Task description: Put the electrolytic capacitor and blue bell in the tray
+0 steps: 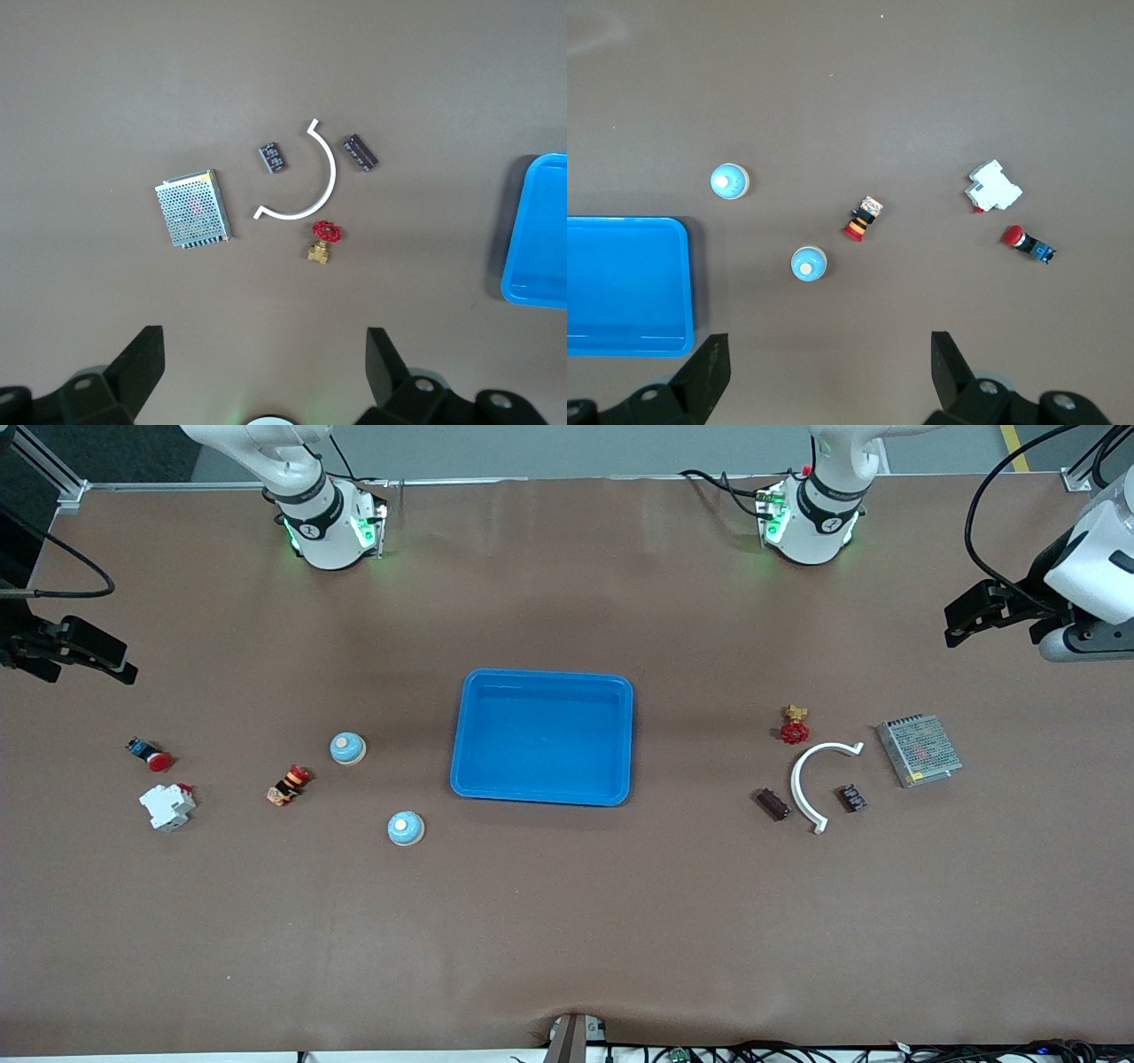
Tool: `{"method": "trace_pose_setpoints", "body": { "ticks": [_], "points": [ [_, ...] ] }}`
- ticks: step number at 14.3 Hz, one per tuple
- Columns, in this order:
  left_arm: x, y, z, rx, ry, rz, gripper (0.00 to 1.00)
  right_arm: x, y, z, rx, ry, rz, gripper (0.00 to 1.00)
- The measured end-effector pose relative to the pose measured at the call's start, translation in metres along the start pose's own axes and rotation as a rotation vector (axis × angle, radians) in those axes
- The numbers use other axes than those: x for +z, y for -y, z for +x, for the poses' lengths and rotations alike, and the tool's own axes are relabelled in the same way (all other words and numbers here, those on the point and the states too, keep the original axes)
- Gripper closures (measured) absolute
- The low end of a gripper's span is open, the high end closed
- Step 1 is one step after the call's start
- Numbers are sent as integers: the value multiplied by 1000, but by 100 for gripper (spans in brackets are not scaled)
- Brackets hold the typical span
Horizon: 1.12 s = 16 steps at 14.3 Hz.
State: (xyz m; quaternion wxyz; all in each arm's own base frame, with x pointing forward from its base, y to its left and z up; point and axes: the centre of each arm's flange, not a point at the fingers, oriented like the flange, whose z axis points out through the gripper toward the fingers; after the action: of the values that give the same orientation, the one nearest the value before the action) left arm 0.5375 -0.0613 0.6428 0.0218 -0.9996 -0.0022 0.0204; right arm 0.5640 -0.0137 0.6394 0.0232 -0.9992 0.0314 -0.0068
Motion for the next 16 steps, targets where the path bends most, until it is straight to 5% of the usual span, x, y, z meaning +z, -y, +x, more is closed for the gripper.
{"method": "trace_pose_setpoints", "body": {
  "ticks": [10,16],
  "points": [
    [2,1,-1,14,18,2,0,-1,0,3,-1,-22,0,0],
    [57,-2,16,6,24,-3,0,0,5,5,-1,-37,-1,0]
  ]
}}
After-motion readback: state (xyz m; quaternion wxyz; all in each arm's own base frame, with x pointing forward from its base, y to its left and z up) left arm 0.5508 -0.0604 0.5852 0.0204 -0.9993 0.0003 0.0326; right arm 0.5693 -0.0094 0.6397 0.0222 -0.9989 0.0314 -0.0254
